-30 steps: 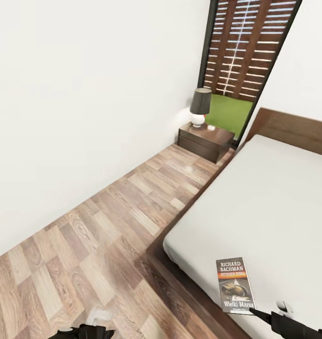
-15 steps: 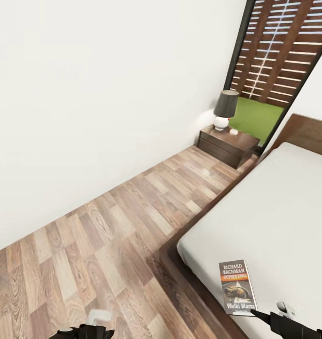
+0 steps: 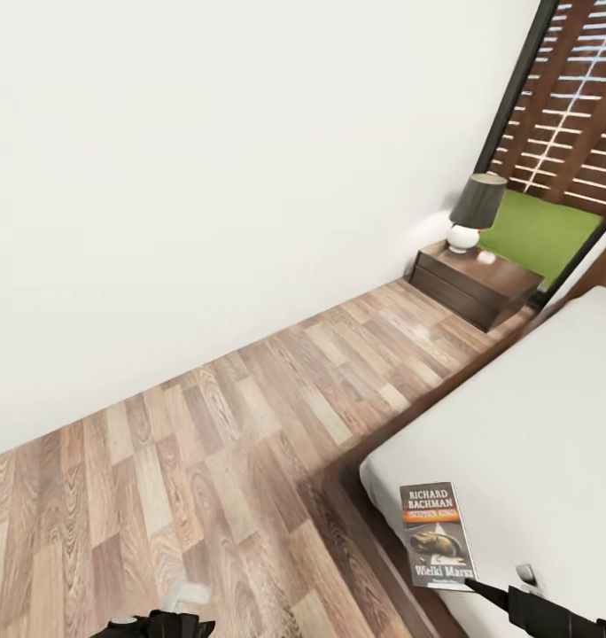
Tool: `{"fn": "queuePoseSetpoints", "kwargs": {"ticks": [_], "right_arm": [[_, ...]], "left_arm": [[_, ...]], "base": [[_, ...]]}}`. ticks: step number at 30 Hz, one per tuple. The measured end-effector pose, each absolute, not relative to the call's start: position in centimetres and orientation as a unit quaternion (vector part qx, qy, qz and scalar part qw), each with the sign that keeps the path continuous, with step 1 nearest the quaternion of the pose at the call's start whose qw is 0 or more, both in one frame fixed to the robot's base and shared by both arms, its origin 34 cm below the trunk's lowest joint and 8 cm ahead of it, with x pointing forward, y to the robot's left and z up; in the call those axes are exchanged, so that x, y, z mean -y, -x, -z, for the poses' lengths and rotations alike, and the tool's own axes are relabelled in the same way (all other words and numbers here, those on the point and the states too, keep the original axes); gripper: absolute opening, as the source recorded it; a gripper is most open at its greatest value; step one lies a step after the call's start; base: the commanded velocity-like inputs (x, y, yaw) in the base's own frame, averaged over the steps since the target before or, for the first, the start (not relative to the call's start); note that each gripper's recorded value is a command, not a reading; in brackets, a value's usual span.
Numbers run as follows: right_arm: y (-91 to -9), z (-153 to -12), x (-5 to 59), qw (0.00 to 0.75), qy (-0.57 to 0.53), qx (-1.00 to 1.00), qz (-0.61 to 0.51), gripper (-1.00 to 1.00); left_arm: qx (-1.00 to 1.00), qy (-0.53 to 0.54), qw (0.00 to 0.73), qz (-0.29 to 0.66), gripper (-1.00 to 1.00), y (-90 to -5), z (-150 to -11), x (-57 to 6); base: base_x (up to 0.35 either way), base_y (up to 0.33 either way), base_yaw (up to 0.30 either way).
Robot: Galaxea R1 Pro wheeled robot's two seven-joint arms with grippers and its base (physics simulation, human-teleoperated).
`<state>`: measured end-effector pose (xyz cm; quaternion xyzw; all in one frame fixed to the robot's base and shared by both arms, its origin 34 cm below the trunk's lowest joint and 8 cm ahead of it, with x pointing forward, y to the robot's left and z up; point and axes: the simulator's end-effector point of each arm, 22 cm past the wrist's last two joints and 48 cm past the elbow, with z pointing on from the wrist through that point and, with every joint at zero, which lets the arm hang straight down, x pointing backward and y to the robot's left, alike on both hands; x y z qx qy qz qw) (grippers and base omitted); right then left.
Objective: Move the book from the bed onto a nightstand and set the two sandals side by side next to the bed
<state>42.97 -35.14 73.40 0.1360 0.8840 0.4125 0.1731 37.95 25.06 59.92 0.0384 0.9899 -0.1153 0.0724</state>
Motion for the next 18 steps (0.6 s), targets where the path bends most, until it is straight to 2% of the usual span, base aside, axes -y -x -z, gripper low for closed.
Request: {"fn": "queuePoseSetpoints", "kwargs": {"ticks": [18], "right_arm": [[-42.74, -73.19, 35.14, 0.17, -0.138, -0.884, -0.413, -1.0]], "left_arm": [[-0.99, -0.038, 0.069, 0.116, 1.0, -37.66, -59.72, -25.03]], "base": [[0.0, 0.0, 0.29]]}}
